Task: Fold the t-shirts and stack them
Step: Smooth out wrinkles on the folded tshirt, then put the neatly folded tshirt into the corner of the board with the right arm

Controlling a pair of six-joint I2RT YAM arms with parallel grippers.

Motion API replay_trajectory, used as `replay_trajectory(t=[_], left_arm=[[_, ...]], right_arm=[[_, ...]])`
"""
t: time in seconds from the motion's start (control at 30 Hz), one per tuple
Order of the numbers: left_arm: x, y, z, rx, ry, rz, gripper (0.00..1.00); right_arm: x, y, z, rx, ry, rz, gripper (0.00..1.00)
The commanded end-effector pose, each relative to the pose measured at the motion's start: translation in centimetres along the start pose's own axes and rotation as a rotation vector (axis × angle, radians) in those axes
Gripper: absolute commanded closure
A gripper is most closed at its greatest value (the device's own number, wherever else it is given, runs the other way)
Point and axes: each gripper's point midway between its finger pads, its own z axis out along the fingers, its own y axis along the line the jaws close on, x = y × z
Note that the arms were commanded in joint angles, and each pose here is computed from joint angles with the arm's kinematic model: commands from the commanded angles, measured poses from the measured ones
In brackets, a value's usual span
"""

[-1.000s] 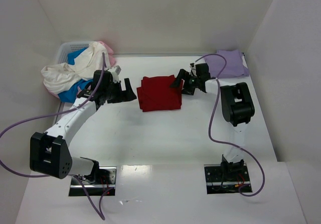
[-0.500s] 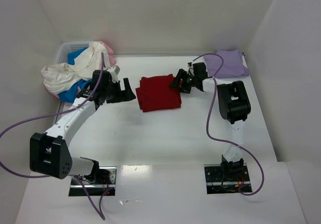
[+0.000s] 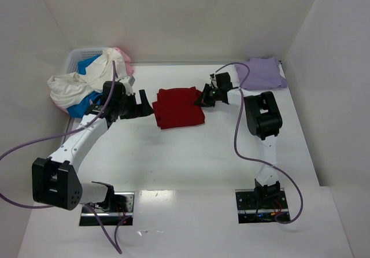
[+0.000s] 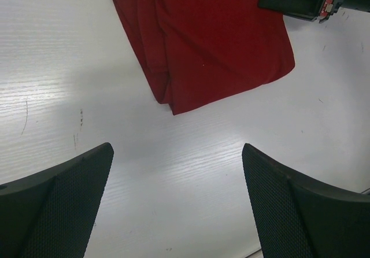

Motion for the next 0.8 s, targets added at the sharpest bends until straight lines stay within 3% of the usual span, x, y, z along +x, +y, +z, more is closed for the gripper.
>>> replay_trajectory(t=[0.0, 0.23, 0.37, 0.77], left_arm=[[-0.6, -0.2, -0.9, 0.016, -0.028, 0.030, 0.00], [-1.0, -0.2, -1.4, 0.016, -0.048, 0.029, 0.00], [-0.7, 0.1, -1.3, 0.016, -0.041, 0.021, 0.00], [-1.2, 0.1, -1.7, 0.036, -0.056, 0.025, 0.00]], right_arm=[[-0.6, -0.5, 0.4, 0.065, -0.016, -0.020, 1.00], [-5.6, 1.3, -1.6, 0.089, -0.121, -0.019, 1.00], [-11.4, 3.9, -4.4, 0.107, -0.237, -0.080, 1.00], [-20.9, 3.7, -11.4, 0.083, -0.469, 0.100, 1.00]])
